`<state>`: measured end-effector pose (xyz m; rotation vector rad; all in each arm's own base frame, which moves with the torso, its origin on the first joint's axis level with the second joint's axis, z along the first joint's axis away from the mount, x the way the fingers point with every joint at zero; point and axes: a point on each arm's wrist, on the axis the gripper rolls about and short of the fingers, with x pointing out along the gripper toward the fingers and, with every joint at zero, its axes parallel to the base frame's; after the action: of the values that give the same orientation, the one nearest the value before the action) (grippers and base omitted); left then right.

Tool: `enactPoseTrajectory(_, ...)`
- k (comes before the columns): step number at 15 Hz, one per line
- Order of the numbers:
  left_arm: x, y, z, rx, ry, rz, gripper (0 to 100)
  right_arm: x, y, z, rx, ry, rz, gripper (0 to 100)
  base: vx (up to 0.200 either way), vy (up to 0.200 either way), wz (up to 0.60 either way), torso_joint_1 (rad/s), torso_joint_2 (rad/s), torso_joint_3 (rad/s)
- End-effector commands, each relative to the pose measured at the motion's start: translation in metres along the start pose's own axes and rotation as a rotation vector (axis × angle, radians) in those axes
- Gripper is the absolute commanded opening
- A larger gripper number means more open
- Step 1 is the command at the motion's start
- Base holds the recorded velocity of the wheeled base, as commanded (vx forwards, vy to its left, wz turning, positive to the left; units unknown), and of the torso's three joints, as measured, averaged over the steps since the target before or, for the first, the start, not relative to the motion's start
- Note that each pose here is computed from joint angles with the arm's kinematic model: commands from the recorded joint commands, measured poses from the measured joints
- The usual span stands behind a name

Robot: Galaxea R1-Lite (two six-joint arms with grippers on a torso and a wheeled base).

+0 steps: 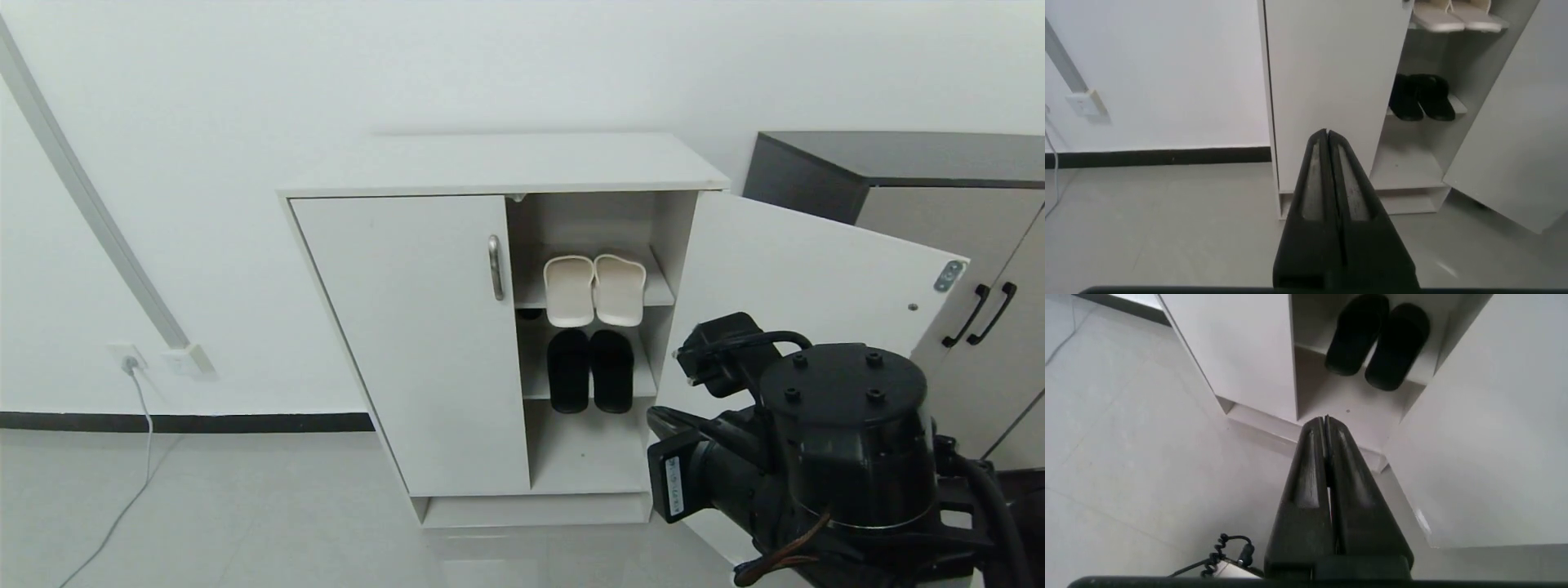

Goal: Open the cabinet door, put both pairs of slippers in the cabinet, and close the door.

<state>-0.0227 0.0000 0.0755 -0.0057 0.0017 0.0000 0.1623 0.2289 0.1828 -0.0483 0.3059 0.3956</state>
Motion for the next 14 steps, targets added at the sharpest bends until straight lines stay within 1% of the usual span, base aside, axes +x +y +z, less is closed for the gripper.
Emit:
enactPoseTrajectory(1,0.0000,0.0000,0.0000,0.000,0.000,0.000,0,0.0009,0.0005,-0.0007,-0.002,0.003,0.000,0,0.000,0.000,0.00,0.149,-0.47,-0.320)
enactPoseTrajectory(8,0.0001,0.0000,0.0000,0.000,0.001,0.000,0,0.0008,0.0004,-0.0012,-0.002,0.004,-0.001,0,0.000,0.000,0.00,0.170,-0.49,-0.318)
enactPoseTrajectory(14,0.0001,0.0000,0.0000,-0.002,0.001,0.000,0,0.0005,0.0001,-0.0013,-0.002,0.004,-0.001,0,0.000,0.000,0.00,0.211,-0.53,-0.311)
